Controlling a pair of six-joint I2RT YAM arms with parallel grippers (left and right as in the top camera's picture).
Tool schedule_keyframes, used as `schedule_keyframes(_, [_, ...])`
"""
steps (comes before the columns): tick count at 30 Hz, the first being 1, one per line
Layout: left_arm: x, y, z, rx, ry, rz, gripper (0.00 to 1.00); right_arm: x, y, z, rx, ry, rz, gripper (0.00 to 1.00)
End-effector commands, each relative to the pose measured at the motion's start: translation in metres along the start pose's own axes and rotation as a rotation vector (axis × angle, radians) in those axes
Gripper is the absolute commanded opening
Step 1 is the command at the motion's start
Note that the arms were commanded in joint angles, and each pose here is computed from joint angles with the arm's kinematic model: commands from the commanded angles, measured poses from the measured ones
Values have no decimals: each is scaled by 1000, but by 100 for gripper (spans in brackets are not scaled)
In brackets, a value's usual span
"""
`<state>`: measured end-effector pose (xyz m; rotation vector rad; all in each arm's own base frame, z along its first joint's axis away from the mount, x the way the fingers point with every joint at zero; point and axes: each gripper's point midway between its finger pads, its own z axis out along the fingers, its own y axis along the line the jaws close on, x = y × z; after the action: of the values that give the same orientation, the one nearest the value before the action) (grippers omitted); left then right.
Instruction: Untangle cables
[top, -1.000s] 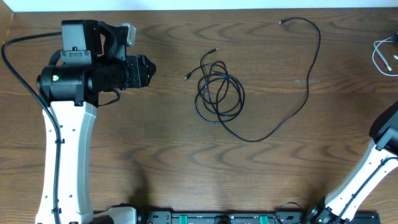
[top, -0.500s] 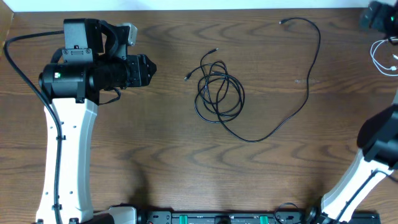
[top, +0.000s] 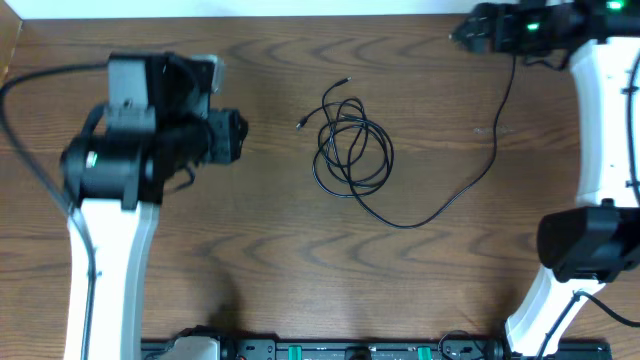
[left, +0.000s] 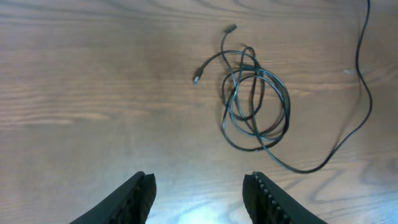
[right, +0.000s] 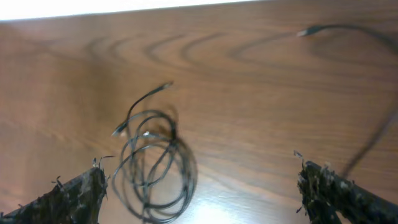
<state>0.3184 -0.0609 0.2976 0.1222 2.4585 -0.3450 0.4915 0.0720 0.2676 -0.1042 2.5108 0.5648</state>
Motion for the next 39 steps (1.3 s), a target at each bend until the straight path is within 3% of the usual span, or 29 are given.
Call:
schedule_keyframes(1, [19, 9, -2, -46, -62, -112, 50, 16, 16, 23, 49, 73, -46, 96])
schedule_keyframes(5, [40, 14, 25, -17, -111, -201, 50, 54, 37, 65, 23, 234, -40, 94])
schedule_keyframes(7, [50, 10, 41, 28, -89, -214, 50, 73, 43, 84, 19, 314, -42, 89])
schedule_keyframes(20, [78, 22, 97, 14, 96, -261, 50, 188, 88, 155, -8, 723, -223, 81])
schedule_keyframes(31, [82, 24, 103, 10, 118, -265, 50, 225, 92, 119, 6, 922, -223, 75])
schedule_keyframes(39, [80, 24, 103, 8, 112, -263, 51, 269, 103, 116, 2, 1067, -295, 77])
